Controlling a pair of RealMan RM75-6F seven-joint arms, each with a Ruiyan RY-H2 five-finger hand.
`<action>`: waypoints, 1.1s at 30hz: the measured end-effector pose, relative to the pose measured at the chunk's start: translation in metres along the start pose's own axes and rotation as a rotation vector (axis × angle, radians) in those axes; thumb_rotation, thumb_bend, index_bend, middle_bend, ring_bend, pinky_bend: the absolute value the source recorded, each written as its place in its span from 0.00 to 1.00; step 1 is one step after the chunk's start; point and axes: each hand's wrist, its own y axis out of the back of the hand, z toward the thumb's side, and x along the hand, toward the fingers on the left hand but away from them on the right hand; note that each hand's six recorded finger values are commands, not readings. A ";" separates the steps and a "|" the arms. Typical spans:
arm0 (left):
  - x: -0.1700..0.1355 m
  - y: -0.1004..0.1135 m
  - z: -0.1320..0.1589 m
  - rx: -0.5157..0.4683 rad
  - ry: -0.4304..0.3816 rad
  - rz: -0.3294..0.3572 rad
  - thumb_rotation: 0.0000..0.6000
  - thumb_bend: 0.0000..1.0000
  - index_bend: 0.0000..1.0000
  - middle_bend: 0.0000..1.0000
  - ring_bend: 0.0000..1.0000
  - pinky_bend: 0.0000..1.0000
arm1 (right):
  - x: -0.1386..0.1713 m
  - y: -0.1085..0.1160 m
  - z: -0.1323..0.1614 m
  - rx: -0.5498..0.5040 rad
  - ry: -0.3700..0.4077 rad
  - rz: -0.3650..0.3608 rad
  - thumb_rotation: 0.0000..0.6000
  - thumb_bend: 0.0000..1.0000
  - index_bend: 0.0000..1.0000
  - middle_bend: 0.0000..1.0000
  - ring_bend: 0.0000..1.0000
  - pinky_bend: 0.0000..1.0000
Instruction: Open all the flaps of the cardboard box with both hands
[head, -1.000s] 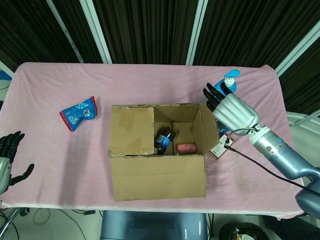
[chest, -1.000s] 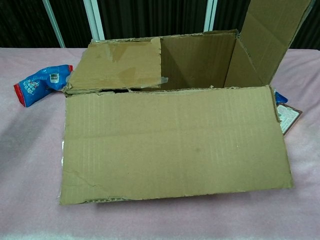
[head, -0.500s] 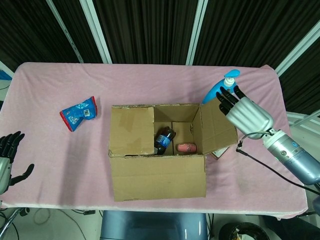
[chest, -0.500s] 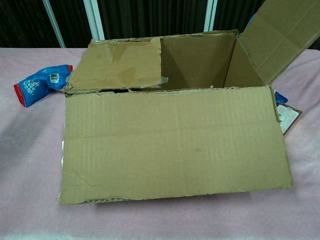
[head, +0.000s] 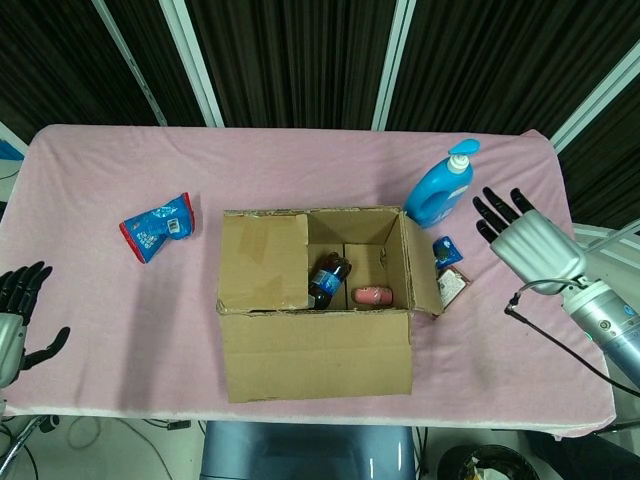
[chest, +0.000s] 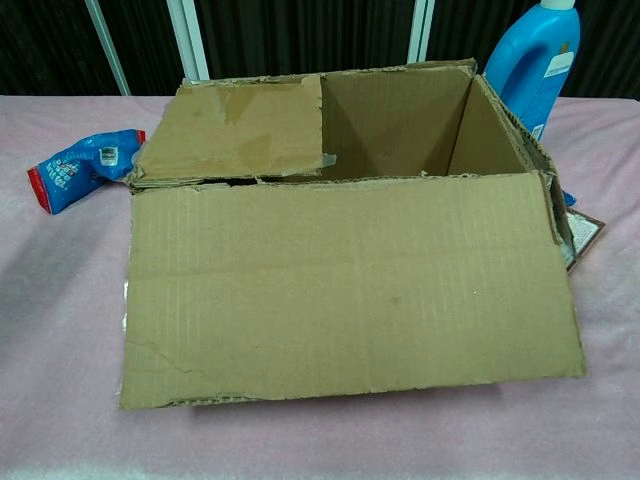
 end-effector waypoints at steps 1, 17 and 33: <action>0.003 0.001 0.003 0.007 -0.014 -0.004 1.00 0.27 0.00 0.03 0.00 0.05 | 0.003 -0.002 0.001 -0.037 -0.022 -0.005 1.00 0.31 0.17 0.09 0.00 0.21; 0.098 0.022 0.129 0.141 -0.365 -0.134 1.00 0.46 0.00 0.04 0.00 0.05 | 0.078 -0.074 0.043 -0.670 -0.528 -0.059 1.00 0.37 0.04 0.02 0.00 0.21; 0.179 0.004 0.309 0.433 -0.763 -0.271 1.00 0.88 0.13 0.21 0.11 0.26 | 0.077 -0.093 0.053 -0.743 -0.518 -0.049 1.00 0.38 0.04 0.02 0.00 0.21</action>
